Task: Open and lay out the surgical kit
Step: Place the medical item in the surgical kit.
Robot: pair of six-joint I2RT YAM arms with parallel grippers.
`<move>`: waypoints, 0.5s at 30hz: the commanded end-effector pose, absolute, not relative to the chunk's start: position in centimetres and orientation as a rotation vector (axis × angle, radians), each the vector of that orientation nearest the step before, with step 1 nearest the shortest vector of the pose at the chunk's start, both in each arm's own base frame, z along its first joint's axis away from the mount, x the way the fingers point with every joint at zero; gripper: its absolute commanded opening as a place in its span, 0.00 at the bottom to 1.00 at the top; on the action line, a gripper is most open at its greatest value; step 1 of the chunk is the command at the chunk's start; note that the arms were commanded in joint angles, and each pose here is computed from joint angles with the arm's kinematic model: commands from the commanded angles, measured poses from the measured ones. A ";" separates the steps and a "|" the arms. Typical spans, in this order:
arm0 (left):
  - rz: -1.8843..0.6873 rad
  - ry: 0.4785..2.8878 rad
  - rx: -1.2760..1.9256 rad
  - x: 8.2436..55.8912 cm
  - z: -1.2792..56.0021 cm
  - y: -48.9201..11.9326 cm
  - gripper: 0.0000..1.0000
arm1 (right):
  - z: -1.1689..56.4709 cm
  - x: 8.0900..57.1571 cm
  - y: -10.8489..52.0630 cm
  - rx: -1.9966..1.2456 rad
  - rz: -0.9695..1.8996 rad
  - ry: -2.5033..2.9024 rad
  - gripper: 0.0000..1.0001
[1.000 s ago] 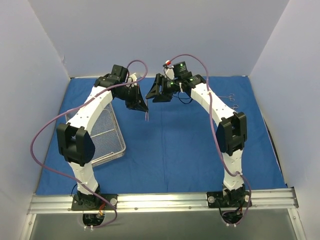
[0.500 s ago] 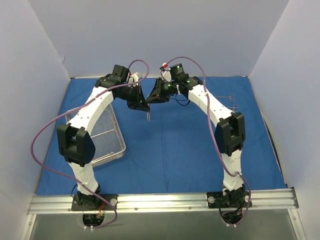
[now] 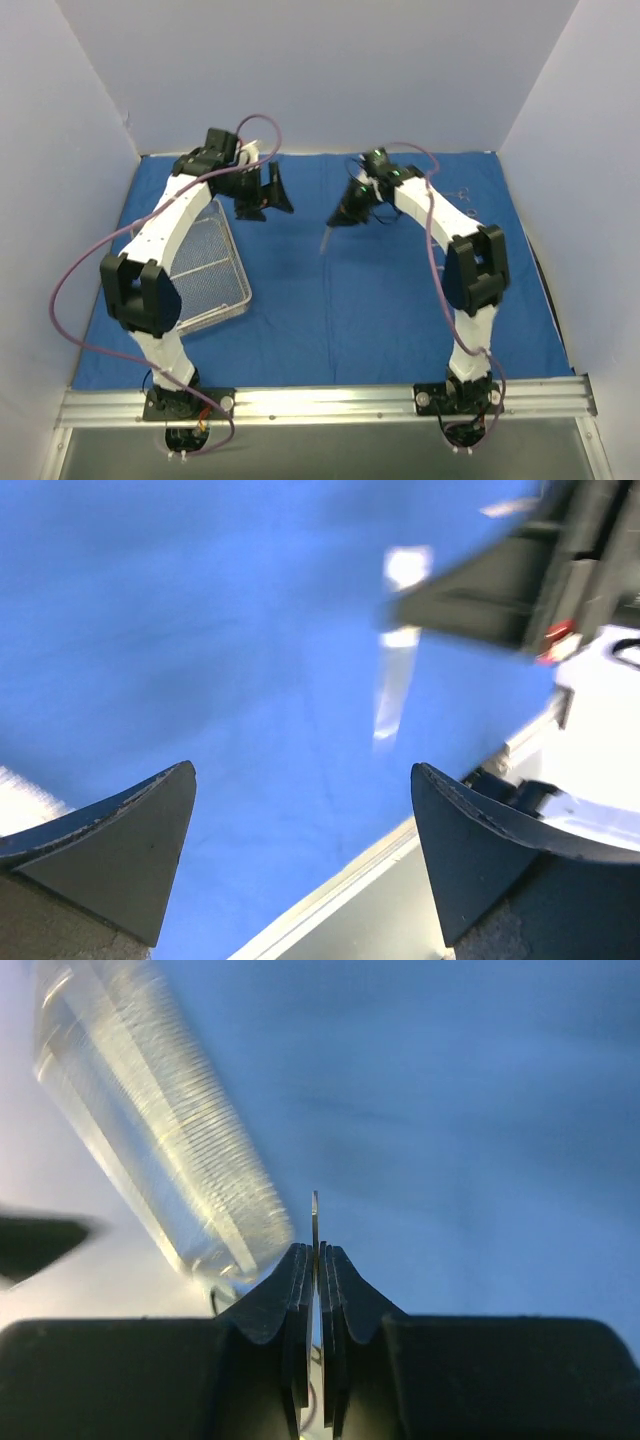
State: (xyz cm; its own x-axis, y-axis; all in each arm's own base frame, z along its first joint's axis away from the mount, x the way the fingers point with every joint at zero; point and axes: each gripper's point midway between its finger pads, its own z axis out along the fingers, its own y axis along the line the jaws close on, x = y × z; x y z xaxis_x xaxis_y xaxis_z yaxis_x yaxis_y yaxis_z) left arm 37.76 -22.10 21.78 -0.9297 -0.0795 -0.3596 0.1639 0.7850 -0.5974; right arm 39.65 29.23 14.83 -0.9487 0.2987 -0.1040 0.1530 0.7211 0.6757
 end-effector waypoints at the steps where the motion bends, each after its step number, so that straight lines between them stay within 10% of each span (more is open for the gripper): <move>1: -0.782 2.524 -0.020 38.9 23.1 -16.3 0.96 | 13.8 36.9 18.5 0.844 0.695 2.732 0.00; 15: -0.733 2.582 -0.276 37.8 21.2 -11.6 0.96 | 9.0 22.5 -7.7 1.832 0.085 2.375 0.00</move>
State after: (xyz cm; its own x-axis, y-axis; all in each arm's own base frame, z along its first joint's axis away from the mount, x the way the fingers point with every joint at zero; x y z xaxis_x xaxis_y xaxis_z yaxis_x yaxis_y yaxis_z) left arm 37.63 -11.56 19.92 -0.8944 -0.2946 -0.3366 -0.0824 0.8481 -0.5234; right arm 26.04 -6.51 10.98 -0.2426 0.9653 -0.0969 0.9257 0.2602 0.2746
